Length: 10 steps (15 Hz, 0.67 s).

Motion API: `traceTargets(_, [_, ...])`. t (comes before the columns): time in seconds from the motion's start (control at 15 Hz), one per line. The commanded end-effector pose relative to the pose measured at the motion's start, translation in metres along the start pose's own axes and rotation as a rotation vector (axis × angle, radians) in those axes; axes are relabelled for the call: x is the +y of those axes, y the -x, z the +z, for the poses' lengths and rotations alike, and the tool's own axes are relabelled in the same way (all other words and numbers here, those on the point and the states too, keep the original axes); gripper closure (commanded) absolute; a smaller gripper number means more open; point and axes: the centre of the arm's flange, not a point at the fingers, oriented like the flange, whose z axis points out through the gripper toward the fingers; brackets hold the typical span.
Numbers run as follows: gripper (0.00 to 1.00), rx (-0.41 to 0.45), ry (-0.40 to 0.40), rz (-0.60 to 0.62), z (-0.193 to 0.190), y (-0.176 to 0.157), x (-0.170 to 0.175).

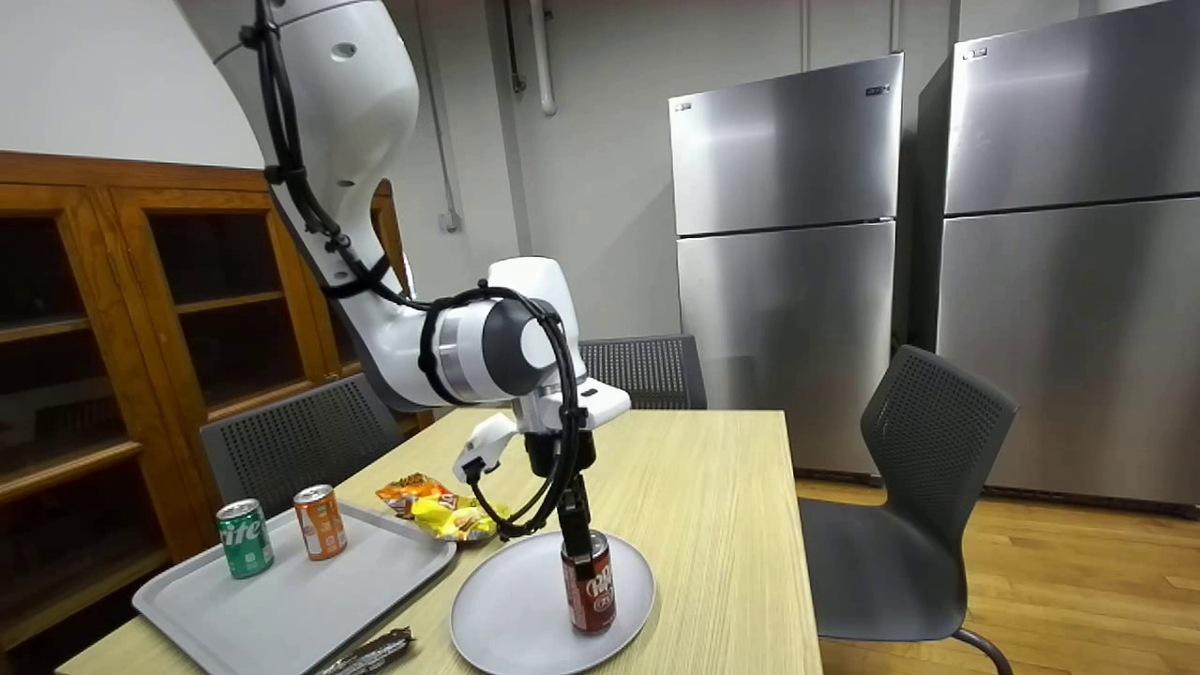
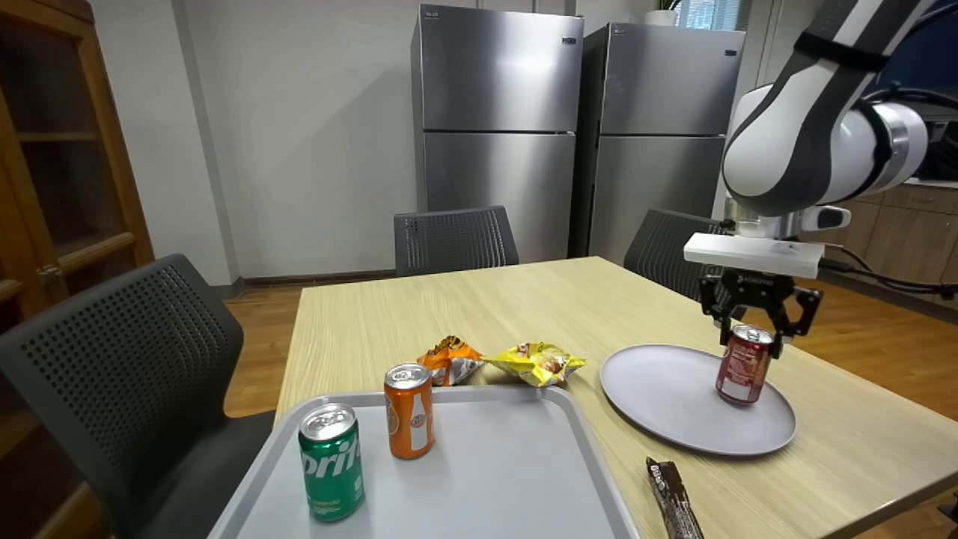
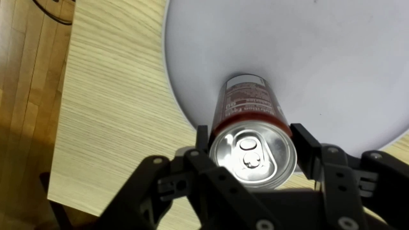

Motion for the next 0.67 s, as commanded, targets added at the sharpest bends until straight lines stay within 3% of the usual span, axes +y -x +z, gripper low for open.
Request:
traceTargets(0.0, [0.6, 0.038, -0.045, -0.016, -0.038, 0.03, 0.005])
traceTargets(0.6, [0.6, 0.06, -0.11, -0.155, -0.092, 0.12, -0.021])
